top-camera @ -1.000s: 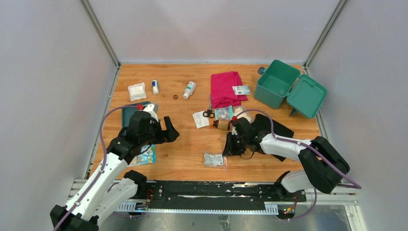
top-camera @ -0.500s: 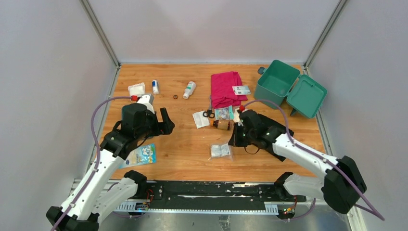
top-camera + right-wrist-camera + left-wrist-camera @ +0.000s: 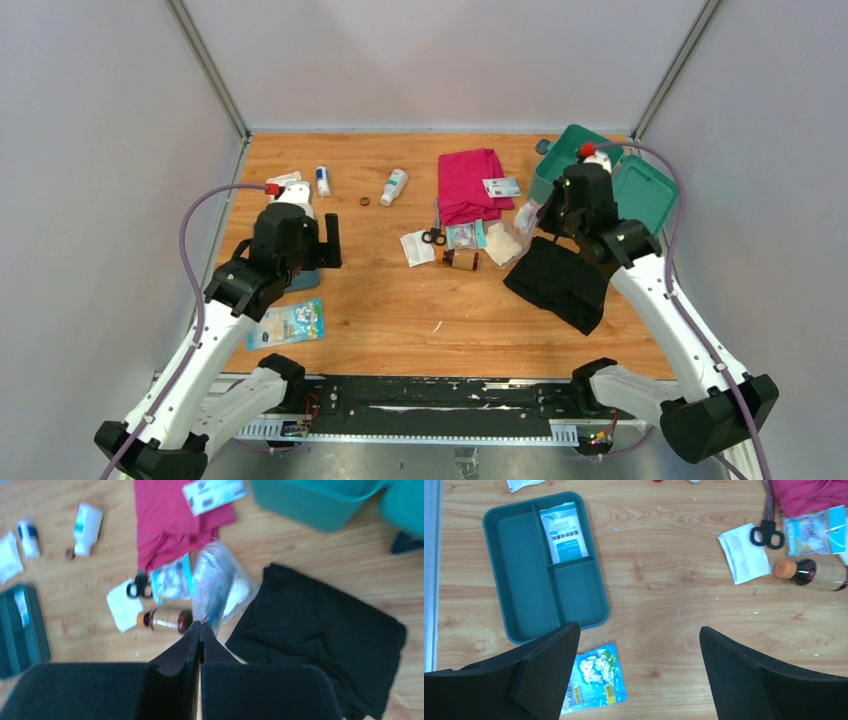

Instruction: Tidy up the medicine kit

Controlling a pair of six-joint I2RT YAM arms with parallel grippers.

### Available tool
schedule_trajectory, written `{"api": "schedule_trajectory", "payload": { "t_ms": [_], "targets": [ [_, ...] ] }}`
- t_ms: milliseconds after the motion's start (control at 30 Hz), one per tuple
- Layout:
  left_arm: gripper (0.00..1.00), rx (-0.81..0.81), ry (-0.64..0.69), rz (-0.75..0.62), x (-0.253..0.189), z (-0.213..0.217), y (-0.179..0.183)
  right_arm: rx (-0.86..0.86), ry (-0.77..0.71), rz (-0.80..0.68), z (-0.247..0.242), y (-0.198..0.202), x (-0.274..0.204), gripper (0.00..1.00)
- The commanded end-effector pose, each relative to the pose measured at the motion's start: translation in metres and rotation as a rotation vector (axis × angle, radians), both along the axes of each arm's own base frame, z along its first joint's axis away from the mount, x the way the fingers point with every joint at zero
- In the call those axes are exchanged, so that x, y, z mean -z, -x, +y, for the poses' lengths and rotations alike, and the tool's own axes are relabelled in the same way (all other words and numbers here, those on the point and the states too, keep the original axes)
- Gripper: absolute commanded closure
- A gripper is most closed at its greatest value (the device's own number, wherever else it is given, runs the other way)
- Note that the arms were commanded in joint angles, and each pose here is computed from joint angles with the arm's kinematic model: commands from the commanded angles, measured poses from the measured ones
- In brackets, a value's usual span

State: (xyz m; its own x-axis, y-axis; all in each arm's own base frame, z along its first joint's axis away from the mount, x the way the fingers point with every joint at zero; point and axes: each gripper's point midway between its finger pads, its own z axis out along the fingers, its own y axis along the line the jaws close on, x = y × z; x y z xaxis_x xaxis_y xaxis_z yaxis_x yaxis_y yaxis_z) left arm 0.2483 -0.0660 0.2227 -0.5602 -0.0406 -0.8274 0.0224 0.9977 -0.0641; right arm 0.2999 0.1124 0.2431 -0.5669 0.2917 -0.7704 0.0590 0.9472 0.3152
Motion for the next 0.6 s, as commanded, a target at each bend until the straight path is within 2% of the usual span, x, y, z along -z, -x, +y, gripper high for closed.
{"api": "schedule_trajectory", "payload": {
  "t_ms": [0,300,567],
  "targets": [
    [0.04,0.001,-0.083,0.023,0.01,0.009,0.002,0.186,0.077,-0.007,-0.052,-0.02,-0.018,1.0],
    [0.01,0.058,-0.095,0.106,0.033,-0.002,-0.002,0.318,0.073,-0.034,-0.098,-0.096,-0.052,1.0],
    [0.02,0.065,-0.106,0.137,0.041,-0.004,-0.004,0.335,0.116,0.028,-0.114,-0.158,-0.033,1.0]
  ]
}}
